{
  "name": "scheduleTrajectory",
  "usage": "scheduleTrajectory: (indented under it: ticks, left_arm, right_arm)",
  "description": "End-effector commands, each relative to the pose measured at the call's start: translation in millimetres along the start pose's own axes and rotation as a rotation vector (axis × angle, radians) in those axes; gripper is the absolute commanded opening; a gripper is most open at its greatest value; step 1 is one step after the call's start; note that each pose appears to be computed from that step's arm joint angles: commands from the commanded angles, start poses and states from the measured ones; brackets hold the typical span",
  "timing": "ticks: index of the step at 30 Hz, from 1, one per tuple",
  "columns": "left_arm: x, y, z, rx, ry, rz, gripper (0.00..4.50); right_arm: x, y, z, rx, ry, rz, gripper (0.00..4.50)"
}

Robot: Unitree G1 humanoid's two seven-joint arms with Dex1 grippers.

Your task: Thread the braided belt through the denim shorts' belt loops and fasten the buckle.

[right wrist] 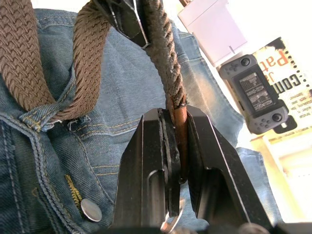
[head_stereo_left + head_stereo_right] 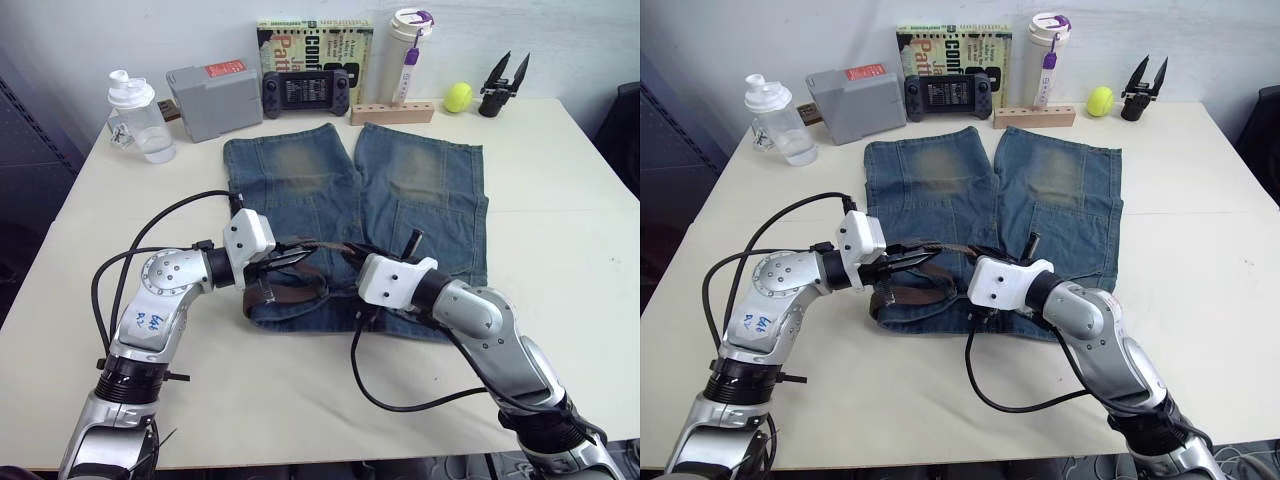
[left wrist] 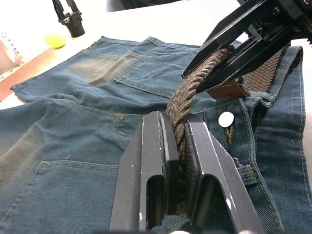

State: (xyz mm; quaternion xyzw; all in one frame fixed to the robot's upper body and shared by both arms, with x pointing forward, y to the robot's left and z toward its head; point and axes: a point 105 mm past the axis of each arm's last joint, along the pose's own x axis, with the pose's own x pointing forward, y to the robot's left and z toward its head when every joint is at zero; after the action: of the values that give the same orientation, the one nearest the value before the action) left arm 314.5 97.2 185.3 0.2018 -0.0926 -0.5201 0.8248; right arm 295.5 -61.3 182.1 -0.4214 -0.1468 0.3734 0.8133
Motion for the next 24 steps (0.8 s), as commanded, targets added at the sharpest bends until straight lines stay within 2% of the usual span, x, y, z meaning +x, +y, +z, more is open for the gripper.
scheduleTrajectory:
  ticks: [1,7,9,14,18,24]
  left_arm:
    - [-0.8,-1.7,13.4,0.042,-0.042,0.024,0.0]
    - [-7.0,7.9,14.6,0.009,-0.062,0.129,0.0]
    - [-9.4,11.1,16.0,0.0,-0.068,0.151,0.0]
    - [-11.2,12.0,16.7,-0.003,-0.067,0.158,0.0]
    - [-9.9,11.3,16.3,-0.005,-0.066,0.153,0.0]
    - [-9.1,10.9,16.4,-0.008,-0.065,0.15,0.0]
  right_arm:
    - [-5.4,-8.5,1.7,0.125,-0.005,-0.034,1.18]
    - [-36.4,-10.7,-2.2,0.288,0.014,-0.034,3.99]
    - [-46.5,-2.6,-1.0,0.329,0.013,-0.004,4.38]
    - [-55.7,12.1,-7.9,0.4,0.053,0.02,4.38]
    - [-52.8,23.2,-40.2,0.419,0.197,-0.014,4.38]
    - [-47.8,29.1,-62.4,0.512,0.289,-0.091,4.38]
